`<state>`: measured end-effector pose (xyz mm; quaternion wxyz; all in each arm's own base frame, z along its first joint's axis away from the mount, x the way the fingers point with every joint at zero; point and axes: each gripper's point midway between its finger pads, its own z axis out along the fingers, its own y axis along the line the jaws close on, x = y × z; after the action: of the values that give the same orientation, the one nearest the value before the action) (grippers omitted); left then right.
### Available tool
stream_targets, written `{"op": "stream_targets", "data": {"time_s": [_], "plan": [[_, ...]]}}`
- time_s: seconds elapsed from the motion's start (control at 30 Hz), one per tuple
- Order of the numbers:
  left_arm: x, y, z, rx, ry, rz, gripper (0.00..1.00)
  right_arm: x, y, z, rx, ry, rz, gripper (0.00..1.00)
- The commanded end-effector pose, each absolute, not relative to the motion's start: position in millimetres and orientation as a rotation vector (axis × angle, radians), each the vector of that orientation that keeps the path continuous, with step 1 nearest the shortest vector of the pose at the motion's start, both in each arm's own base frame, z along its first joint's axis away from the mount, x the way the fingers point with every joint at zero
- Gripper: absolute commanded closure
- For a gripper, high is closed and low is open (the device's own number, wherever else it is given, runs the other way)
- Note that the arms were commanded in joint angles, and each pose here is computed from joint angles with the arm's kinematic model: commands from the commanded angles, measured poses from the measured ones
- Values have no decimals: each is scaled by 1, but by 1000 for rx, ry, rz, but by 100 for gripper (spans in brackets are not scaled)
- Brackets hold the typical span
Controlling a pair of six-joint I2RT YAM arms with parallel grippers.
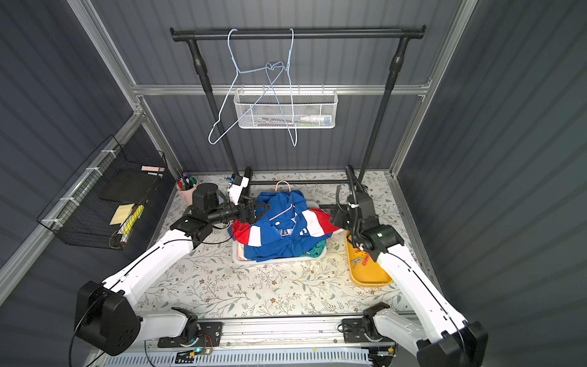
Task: Remove the clothespins securing jackets to the hanger
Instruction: Place the clothespin in the storage box, then pick up the hanger from the basket.
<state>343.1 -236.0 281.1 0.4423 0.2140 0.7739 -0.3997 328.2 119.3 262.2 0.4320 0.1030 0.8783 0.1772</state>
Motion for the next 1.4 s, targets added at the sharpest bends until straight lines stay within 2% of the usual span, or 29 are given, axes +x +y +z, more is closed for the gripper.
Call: {"op": "stream_targets", "data": {"time_s": [0.0,0.2,0.3,0.43,0.57,0.9,1.0,1.2,1.33,1.37], "plan": [[329,-235,266,539,1969,-1003,1,354,169,294,23,2123,445,33],[326,-236,251,475,1998,-1067,1,397,246,299,-166,2147,595,36],[327,-235,249,458,1994,-1072,1,410,269,290,-212,2169,659,40],[328,-235,245,455,2001,-1069,1,417,287,276,-253,2201,687,39],[329,-236,238,453,2015,-1069,1,417,300,267,-296,2217,693,40],[329,-237,232,461,2027,-1073,1,420,299,248,-272,2285,660,57],[330,-237,232,461,2028,-1071,1,424,292,242,-252,2305,604,59],[330,-236,232,462,2029,-1066,1,423,299,243,-281,2302,644,77],[333,-237,251,521,1971,-1029,1,421,294,258,-281,2273,651,100],[337,-236,262,529,1950,-999,1,419,293,264,-283,2261,653,100]]}}
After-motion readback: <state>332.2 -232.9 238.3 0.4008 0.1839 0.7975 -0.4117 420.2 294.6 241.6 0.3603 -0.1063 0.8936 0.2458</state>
